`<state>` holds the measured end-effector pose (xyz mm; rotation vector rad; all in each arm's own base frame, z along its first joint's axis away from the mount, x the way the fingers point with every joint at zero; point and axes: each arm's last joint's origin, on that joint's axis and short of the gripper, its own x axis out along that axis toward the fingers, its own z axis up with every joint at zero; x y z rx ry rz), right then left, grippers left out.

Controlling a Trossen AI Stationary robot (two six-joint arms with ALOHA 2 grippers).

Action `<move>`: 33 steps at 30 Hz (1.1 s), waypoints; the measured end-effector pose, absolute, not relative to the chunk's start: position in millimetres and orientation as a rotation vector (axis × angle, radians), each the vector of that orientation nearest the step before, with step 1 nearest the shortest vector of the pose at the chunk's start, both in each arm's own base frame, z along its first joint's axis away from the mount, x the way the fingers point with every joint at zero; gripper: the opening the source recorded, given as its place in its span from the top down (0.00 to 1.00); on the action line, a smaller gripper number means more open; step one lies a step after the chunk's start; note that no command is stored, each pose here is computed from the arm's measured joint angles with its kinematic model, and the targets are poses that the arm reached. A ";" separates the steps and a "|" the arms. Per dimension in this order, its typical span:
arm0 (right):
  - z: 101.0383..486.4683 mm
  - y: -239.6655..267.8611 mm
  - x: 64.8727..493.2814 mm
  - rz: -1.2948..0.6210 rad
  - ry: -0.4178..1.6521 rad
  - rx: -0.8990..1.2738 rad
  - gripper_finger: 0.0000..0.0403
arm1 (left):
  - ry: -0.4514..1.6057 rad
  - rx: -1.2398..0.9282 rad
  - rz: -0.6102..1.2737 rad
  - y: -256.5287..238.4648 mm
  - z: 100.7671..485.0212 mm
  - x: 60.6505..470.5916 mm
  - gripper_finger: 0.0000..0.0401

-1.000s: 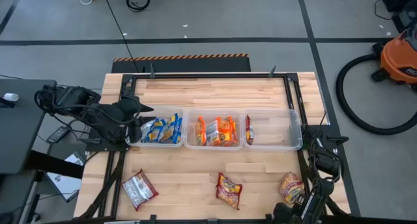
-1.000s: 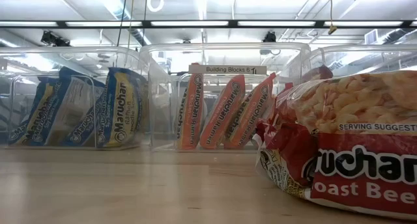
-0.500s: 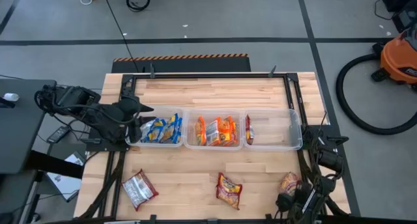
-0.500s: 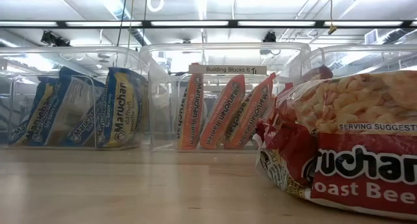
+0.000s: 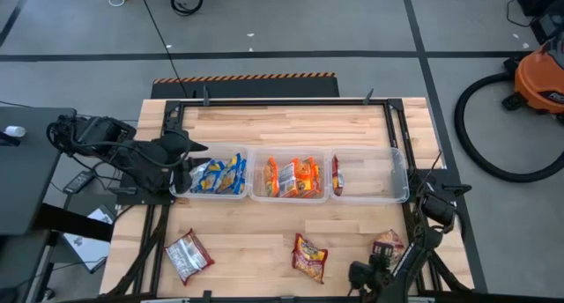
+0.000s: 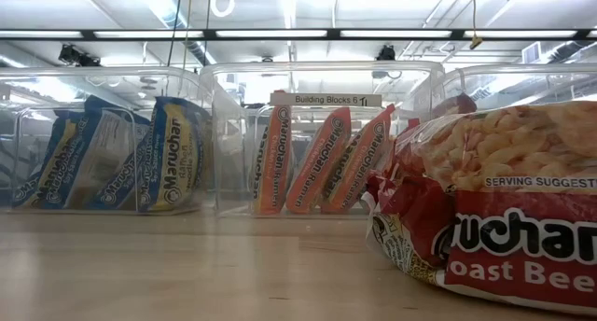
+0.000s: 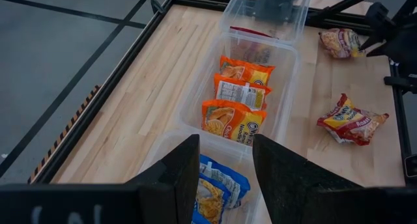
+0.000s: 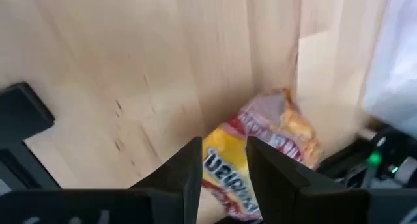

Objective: Sort Maruchan noodles
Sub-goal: Put the red noodle pack into the right transparent bin

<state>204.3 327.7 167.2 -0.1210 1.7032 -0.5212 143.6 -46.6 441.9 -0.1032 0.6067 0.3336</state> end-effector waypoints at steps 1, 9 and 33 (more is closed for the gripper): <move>169.0 326.6 207.0 -0.507 1.708 -0.132 0.69 | 0.607 -0.103 0.334 -46.6 441.9 143.6 0.63; 176.8 329.2 207.9 -0.125 1.938 -0.273 0.63 | 0.607 -0.103 0.333 -46.6 441.9 143.6 0.63; 164.6 304.1 247.0 1.256 1.835 -0.622 0.41 | 0.607 -0.104 0.334 -46.6 441.9 143.6 0.63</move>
